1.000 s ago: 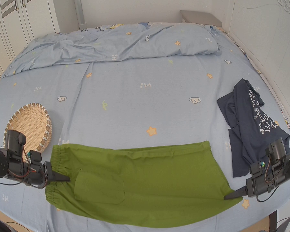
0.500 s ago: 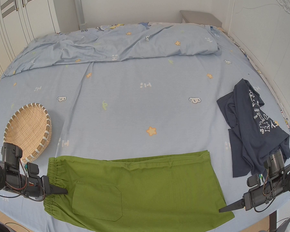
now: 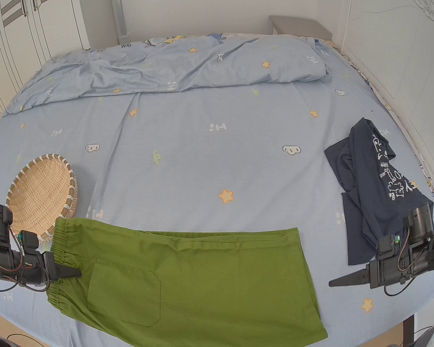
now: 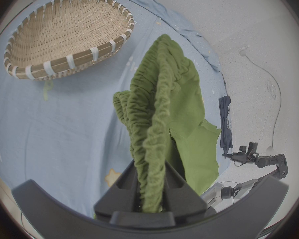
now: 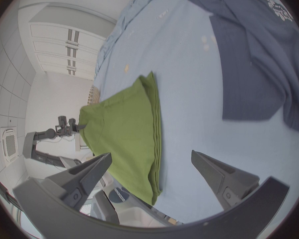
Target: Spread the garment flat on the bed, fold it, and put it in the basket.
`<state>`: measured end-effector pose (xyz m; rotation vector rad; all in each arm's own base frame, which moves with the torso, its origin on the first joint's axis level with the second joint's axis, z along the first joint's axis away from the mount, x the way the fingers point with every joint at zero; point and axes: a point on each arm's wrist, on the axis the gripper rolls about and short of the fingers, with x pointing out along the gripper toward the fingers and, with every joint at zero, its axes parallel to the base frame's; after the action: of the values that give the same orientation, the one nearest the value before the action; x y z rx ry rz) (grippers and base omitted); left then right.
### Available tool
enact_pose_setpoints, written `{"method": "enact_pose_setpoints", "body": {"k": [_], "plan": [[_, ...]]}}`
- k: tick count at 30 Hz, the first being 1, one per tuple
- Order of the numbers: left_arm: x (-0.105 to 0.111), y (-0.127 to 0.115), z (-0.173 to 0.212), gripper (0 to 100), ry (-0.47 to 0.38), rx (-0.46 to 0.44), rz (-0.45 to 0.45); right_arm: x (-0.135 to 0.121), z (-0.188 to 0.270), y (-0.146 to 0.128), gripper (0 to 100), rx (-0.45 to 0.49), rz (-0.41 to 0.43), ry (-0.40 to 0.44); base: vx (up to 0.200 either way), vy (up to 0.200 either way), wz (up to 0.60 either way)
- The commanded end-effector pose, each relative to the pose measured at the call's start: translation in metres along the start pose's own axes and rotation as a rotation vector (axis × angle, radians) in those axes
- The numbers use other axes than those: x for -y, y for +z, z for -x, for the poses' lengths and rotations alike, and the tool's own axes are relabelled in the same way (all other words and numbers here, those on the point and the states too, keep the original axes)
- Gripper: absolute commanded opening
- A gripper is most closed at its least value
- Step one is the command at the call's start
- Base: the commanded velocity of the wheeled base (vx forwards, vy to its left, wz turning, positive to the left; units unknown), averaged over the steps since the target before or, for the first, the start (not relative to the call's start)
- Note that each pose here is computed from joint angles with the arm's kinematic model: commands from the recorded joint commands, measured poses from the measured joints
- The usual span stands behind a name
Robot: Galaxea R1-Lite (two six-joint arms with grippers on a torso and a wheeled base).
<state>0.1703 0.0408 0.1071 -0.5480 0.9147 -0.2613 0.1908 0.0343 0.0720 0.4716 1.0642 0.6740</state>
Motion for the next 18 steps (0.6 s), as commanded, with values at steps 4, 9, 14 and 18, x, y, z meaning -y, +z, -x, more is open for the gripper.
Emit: {"method": "enact_pose_setpoints", "body": {"k": [4,9,14,18], "plan": [[0.011,0.039,0.045,0,0.108,0.058,-0.064,-0.04,0.027,0.048,100,0.202,0.072,0.03,0.0,0.0,0.0],[0.033,0.047,0.061,0,0.09,0.04,-0.095,-0.05,0.033,0.07,100,0.224,0.093,0.03,0.0,0.0,0.0],[0.051,0.045,0.056,0,0.053,-0.033,-0.138,-0.049,0.033,0.075,100,0.224,0.094,0.023,0.0,0.0,0.0],[0.07,0.04,0.044,0,0.087,-0.098,-0.201,-0.049,0.032,0.076,100,0.221,0.095,0.025,0.0,0.0,0.0]]}}
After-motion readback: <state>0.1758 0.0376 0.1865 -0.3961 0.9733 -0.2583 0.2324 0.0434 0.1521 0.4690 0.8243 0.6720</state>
